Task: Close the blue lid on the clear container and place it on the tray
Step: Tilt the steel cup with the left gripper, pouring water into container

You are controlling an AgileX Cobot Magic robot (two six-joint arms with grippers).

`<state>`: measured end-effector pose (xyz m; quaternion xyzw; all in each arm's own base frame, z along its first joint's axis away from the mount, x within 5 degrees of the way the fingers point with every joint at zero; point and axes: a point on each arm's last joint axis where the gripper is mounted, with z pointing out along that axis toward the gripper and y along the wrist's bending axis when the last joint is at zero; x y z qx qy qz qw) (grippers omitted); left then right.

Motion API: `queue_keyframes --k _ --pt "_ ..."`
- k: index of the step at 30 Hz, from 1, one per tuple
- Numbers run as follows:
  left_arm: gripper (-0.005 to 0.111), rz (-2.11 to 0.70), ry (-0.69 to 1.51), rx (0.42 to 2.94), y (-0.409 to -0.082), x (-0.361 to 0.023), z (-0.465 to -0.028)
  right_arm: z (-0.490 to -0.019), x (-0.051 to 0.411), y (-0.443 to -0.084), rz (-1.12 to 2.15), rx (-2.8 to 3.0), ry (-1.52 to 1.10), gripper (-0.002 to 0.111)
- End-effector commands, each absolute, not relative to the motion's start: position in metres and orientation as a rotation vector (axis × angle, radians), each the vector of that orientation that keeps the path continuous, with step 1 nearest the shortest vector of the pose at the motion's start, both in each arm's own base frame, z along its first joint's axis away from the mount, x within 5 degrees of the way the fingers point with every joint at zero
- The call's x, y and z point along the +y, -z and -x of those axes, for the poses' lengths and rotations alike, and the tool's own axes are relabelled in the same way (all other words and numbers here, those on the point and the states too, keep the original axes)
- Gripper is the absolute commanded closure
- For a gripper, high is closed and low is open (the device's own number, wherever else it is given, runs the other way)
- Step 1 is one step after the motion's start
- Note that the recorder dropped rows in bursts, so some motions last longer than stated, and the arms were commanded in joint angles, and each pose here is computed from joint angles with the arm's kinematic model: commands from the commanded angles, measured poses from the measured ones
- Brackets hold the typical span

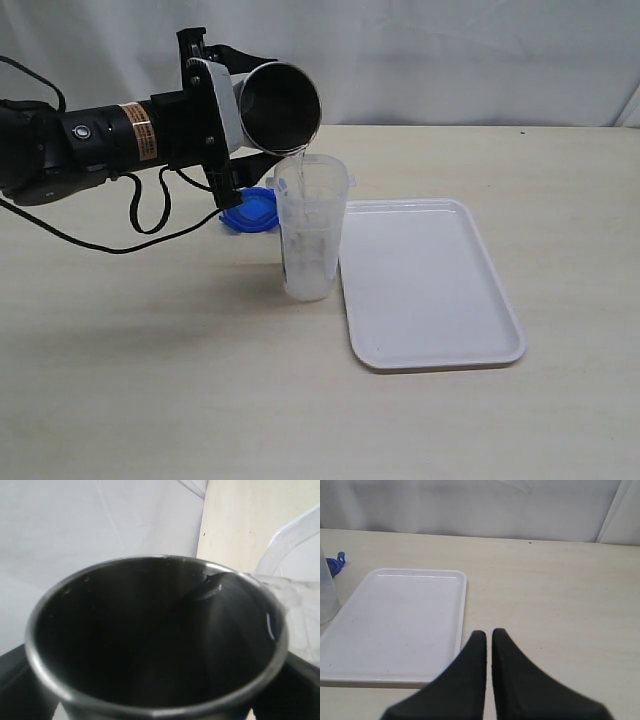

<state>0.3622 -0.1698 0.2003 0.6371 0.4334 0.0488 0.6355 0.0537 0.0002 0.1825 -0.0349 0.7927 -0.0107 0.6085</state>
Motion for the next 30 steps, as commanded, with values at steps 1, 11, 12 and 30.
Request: queue_keyframes --k 1,11,12,30 --pt "0.107 -1.378 -0.113 0.910 -0.2211 -0.1719 -0.3621 -0.0535 0.0004 -0.1821 0.075 1.826 0.017 0.104" --pt "0.107 -1.391 -0.133 0.899 -0.2207 -0.1717 -0.3623 -0.0535 0.0004 -0.1821 0.075 1.826 0.017 0.104" --pt "0.107 -1.391 -0.133 0.899 -0.2207 -0.1717 -0.3623 -0.0535 0.0004 -0.1821 0.075 1.826 0.017 0.104" --pt "0.107 -1.430 -0.176 0.911 -0.2172 -0.1701 -0.3637 -0.0535 0.0004 -0.1821 0.075 1.826 0.017 0.104"
